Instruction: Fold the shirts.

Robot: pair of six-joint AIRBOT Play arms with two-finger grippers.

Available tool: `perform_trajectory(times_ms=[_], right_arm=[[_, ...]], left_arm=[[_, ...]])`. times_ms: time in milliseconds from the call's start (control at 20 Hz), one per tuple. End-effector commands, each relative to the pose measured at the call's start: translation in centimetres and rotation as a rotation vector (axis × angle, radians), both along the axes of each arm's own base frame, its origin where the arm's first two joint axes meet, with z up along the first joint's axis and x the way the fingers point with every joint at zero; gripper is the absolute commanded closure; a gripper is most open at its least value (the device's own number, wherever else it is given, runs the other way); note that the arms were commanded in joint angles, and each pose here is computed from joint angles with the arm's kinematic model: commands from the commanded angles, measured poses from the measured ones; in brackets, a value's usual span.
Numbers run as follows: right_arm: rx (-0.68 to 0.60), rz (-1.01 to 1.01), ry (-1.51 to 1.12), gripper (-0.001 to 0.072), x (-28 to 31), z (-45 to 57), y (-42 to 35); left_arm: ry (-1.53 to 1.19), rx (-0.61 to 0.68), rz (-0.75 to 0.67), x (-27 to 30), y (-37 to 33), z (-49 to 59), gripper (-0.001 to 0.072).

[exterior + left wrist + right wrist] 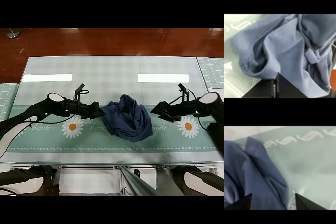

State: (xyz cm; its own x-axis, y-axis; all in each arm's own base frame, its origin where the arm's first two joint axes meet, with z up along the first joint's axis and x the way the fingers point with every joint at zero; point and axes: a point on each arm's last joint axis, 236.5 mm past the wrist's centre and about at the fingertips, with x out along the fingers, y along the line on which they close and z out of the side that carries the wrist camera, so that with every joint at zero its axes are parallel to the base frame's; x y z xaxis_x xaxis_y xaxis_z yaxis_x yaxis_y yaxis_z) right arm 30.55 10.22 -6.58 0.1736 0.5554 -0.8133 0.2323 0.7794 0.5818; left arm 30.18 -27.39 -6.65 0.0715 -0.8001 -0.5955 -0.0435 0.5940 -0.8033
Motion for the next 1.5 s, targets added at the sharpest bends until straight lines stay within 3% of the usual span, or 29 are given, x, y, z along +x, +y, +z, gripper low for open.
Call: perform_trajectory(times_ms=[0, 200, 250, 300, 350, 500, 650, 850, 1000, 1150, 1300, 1450], right_arm=[[0.023, 0.084, 0.026, 0.009, 1.5, -0.9, 3.2], [0.046, 0.167, 0.099, 0.0094, 0.4, -2.4, 6.1], [0.051, 0.169, 0.116, 0.0189, 0.1, -2.7, 6.4], [0.065, 0.17, 0.123, 0.0486, -0.1, -2.5, 6.7], [0.081, 0.191, 0.117, 0.069, -0.1, -1.9, 7.0], [0.072, 0.247, -0.029, 0.0691, 3.3, 3.9, 6.6], [-0.017, 0.246, -0.372, 0.0691, 9.9, 17.2, 5.6], [-0.134, 0.234, -0.888, 0.0691, 10.0, 39.1, 4.3], [-0.22, 0.237, -1.13, 0.0691, 3.3, 49.0, 3.2], [-0.328, 0.259, -1.185, 0.0691, -4.3, 51.0, 1.6], [-0.412, 0.241, -1.171, 0.069, -10.1, 50.8, -0.4], [-0.39, 0.246, -1.091, 0.069, -13.3, 47.9, -0.4]], left_arm=[[-0.015, -0.025, -0.022, 0.4, 0.2, 0.7, 0.0683], [-0.008, -0.033, -0.026, 0.3, 0.2, 0.8, 0.0682], [-0.012, -0.032, -0.02, 0.4, 0.4, 0.9, 0.0683], [-0.023, -0.032, -0.008, 0.8, 0.6, 1.2, 0.0683], [-0.04, -0.039, 0.008, 1.4, 0.9, 1.9, 0.0683], [-0.197, -0.096, 0.049, 5.1, 2.2, 8.5, 0.0683], [-0.509, -0.161, 0.102, 9.5, 3.8, 21.9, 0.0683], [-0.999, -0.194, 0.14, 7.9, 6.6, 42.8, 0.0684], [-1.274, -0.048, 0.17, 2.5, 9.3, 52.5, 0.0684], [-1.428, 0.14, 0.203, -3.6, 11.9, 56.6, 0.0683], [-1.394, 0.349, 0.233, -8.2, 15.0, 55.1, 0.0683], [-1.221, 0.522, 0.252, -10.8, 18.2, 50.5, 0.0683]])
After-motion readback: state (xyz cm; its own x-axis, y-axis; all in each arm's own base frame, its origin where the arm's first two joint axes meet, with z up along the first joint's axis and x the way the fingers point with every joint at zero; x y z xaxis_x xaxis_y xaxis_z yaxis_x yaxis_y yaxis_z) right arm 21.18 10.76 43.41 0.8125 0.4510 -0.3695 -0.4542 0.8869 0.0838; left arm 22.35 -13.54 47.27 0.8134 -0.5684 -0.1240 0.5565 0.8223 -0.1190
